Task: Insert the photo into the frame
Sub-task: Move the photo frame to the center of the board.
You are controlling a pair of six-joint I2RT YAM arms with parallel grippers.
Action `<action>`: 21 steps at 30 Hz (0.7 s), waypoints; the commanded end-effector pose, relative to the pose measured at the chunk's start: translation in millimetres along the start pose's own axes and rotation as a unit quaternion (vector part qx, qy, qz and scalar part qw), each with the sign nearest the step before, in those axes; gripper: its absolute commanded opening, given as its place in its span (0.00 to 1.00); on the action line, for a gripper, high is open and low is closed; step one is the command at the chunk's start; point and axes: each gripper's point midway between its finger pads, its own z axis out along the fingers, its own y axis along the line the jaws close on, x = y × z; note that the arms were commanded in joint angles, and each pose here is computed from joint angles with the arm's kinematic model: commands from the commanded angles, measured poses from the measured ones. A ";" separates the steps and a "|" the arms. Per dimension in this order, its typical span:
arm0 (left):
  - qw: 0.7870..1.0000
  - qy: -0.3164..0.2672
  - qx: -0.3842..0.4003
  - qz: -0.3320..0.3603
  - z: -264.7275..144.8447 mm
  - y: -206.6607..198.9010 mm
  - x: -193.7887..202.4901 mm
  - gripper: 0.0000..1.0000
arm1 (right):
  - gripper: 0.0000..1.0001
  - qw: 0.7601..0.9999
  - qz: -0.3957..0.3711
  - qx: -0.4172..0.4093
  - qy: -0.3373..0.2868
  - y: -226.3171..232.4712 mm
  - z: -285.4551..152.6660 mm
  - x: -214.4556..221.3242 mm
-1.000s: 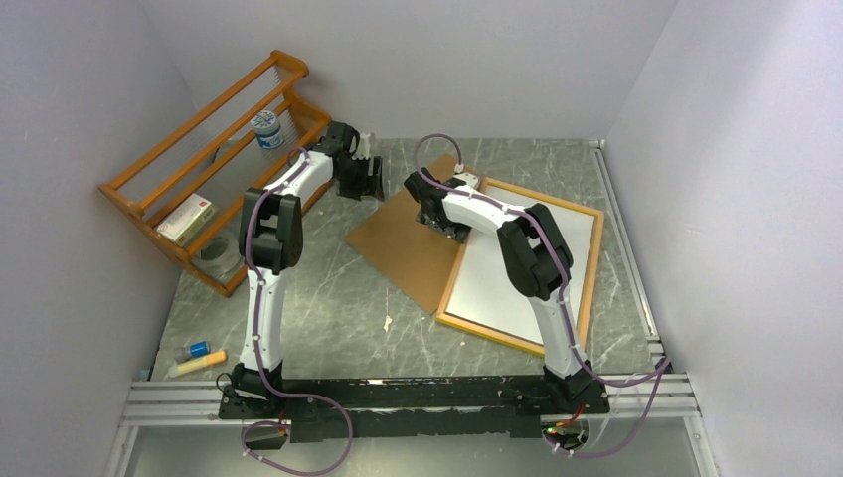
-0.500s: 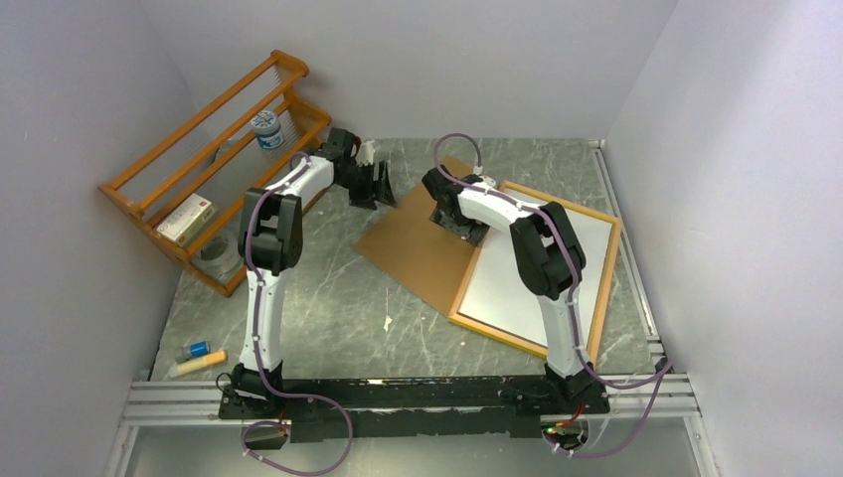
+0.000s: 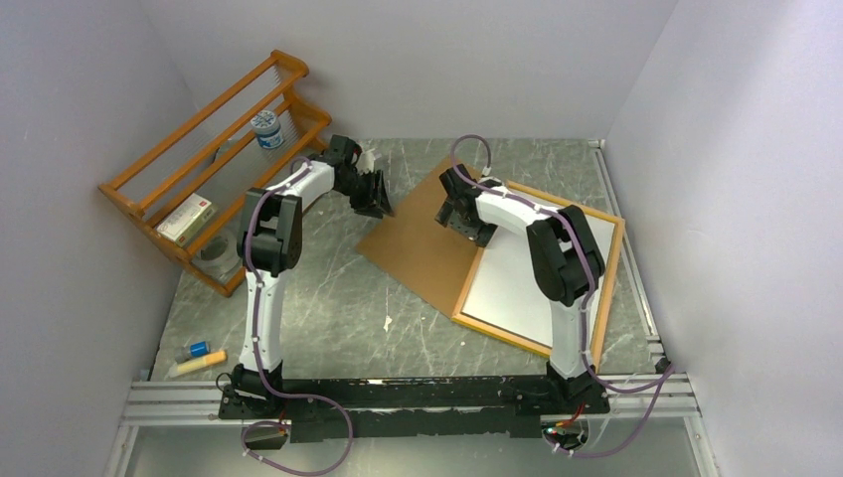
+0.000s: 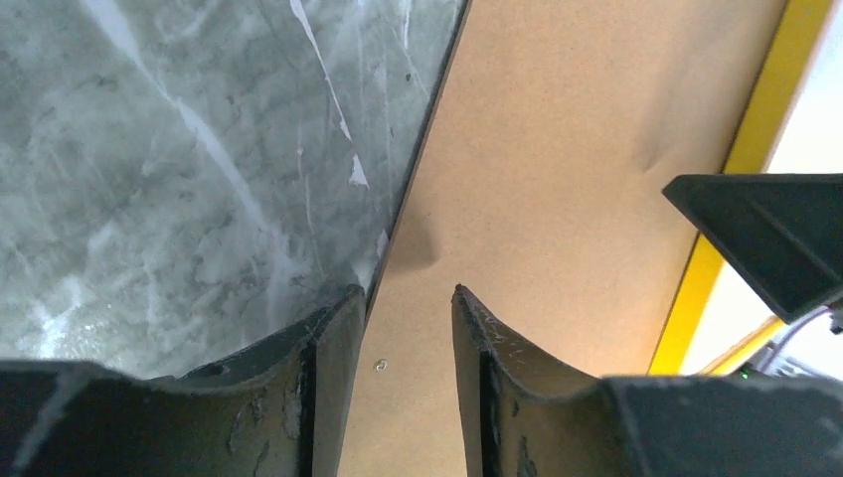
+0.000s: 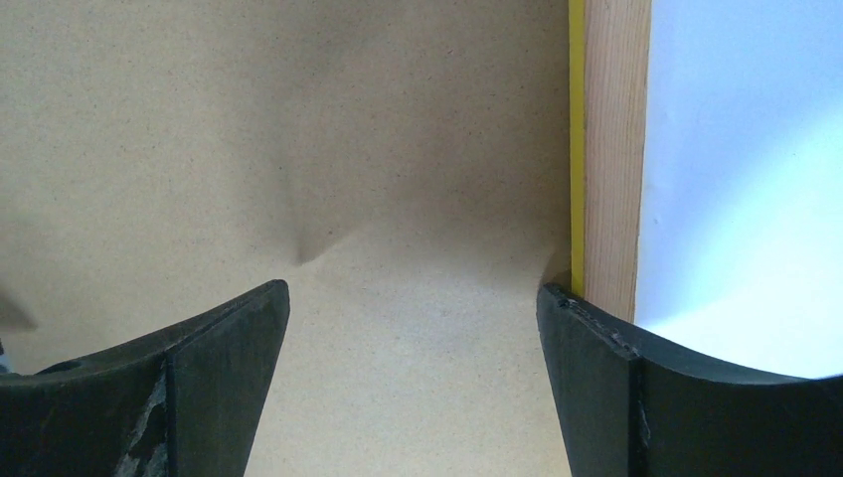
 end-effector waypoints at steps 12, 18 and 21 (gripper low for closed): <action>0.997 -0.057 -0.009 0.042 -39.3 -52.9 -9.1 0.44 | 0.92 0.997 -0.004 -0.023 0.072 -18.0 14.3 27.4; 0.999 -0.028 0.029 0.026 -17.8 -63.1 14.7 0.38 | 0.91 0.997 -0.002 -0.031 0.071 -14.9 14.9 24.8; 1.000 -0.009 0.013 0.020 -5.5 -53.3 28.3 0.35 | 0.91 0.997 -0.003 -0.031 0.069 -15.3 15.4 23.0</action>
